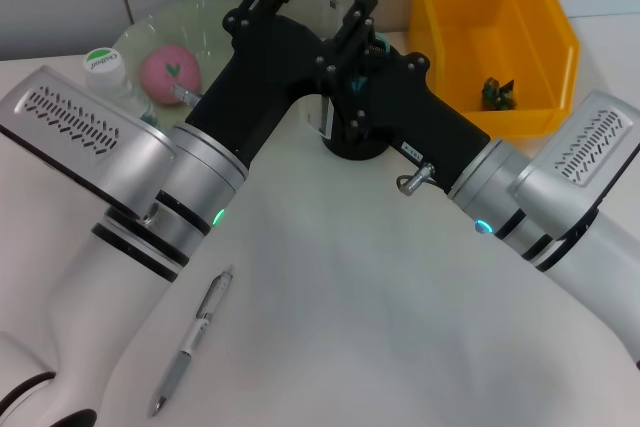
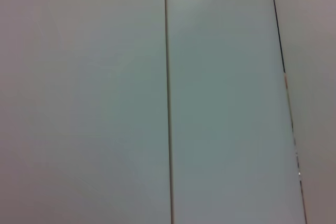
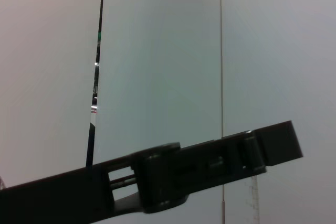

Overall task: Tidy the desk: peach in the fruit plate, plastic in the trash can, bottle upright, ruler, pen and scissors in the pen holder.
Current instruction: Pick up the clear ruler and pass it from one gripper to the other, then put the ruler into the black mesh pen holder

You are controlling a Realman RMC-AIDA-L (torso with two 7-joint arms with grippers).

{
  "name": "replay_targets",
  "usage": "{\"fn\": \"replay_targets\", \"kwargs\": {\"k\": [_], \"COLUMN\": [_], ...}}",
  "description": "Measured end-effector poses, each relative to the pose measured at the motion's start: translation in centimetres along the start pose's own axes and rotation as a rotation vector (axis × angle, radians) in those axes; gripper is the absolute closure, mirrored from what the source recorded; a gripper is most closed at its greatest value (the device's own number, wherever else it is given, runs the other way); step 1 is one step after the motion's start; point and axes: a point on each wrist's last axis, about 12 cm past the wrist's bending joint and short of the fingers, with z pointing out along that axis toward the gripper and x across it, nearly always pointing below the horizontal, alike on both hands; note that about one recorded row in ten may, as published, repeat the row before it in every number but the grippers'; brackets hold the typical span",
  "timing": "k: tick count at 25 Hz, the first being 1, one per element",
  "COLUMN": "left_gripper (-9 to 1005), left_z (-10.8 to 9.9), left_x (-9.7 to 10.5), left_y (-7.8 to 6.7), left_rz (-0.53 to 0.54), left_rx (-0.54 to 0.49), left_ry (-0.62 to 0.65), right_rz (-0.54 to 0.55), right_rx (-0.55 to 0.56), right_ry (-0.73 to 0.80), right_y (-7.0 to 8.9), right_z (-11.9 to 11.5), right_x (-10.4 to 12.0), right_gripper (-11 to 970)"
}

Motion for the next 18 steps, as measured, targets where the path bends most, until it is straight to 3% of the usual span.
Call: {"fn": "replay_targets", "kwargs": {"k": [3, 9, 18], "left_gripper": [439, 234, 205], "left_z": [0.1, -0.3, -3.4], "left_x": [0.0, 0.0, -0.3], "left_y": [0.0, 0.5, 1.9], "left_rz": [-0.001, -0.103, -0.195], "left_rx": [0.000, -0.010, 0.053], "left_ry": [-0.001, -0.003, -0.024], "right_rz": [-0.005, -0.027, -0.086], "right_rx": [0.010, 0.044, 0.091], "right_ry": [-0.004, -0.022, -0.117], "right_y": [0.0, -0.9, -2.7], "right_z": [0.0, -0.1, 0.0], "right_x": [0.0, -0.3, -1.8], "right_gripper": [951, 950, 948]}}
